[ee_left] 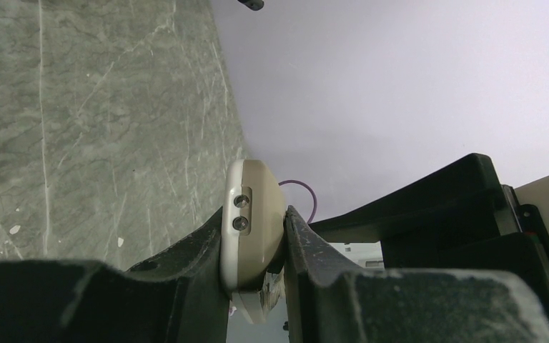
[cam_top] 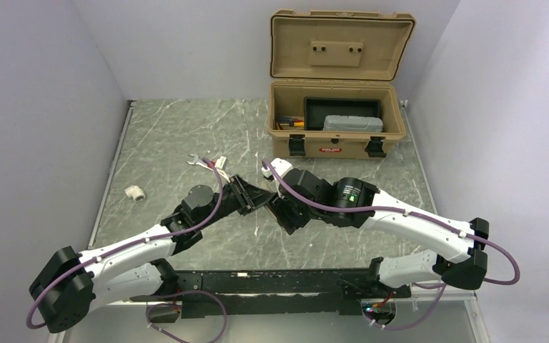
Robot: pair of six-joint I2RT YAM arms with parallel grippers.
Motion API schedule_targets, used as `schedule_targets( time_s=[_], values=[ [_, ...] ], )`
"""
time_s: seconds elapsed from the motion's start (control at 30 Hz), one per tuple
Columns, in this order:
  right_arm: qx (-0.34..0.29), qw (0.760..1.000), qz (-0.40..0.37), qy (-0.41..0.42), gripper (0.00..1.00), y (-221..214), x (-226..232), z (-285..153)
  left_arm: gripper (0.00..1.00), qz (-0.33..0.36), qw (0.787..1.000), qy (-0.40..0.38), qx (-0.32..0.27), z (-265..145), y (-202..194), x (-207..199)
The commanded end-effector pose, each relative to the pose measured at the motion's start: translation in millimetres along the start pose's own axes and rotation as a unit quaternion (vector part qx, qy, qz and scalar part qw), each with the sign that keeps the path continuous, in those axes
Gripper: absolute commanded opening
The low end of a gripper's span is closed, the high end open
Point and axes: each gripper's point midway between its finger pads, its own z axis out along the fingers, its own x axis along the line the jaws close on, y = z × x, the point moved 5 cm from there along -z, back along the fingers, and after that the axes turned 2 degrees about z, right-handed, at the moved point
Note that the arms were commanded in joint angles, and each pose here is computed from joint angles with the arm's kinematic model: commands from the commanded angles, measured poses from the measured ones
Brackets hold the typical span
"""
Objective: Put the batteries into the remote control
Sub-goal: Load the battery cover into the remote control.
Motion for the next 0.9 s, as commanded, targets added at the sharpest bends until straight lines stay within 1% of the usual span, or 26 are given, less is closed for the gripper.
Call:
schedule_targets(
  time_s=[0.0, 0.13, 0.23, 0.37, 0.47, 0.63, 0.77, 0.87],
  values=[
    [-0.032, 0.999, 0.012, 0.012, 0.58, 15, 4, -9, 0.00, -0.003, 0.999, -0.052, -0.013, -1, 7, -26],
    [-0.052, 0.998, 0.018, 0.015, 0.61, 21, 4, -16, 0.00, -0.004, 0.999, -0.051, -0.014, -1, 7, -26],
    [-0.084, 0.996, 0.035, 0.013, 0.67, 31, 2, -27, 0.00, -0.004, 0.999, -0.048, -0.014, -2, 7, -24],
    [-0.140, 0.986, 0.091, -0.014, 0.75, 38, -13, -42, 0.00, -0.003, 0.999, -0.045, -0.020, -4, 8, -23],
    [-0.184, 0.972, 0.146, -0.003, 0.78, 37, -28, -53, 0.00, -0.004, 0.999, -0.043, -0.025, -6, 9, -22],
    [-0.202, 0.955, 0.209, 0.049, 0.80, 34, -39, -52, 0.00, 0.002, 0.998, -0.059, -0.034, -11, 11, -29],
    [-0.213, 0.945, 0.220, 0.118, 0.82, 36, -28, -50, 0.00, 0.011, 0.997, -0.067, -0.034, -15, 14, -38],
    [-0.217, 0.940, 0.216, 0.154, 0.87, 37, -22, -50, 0.00, 0.019, 0.996, -0.081, -0.035, -18, 16, -47]
  ],
)
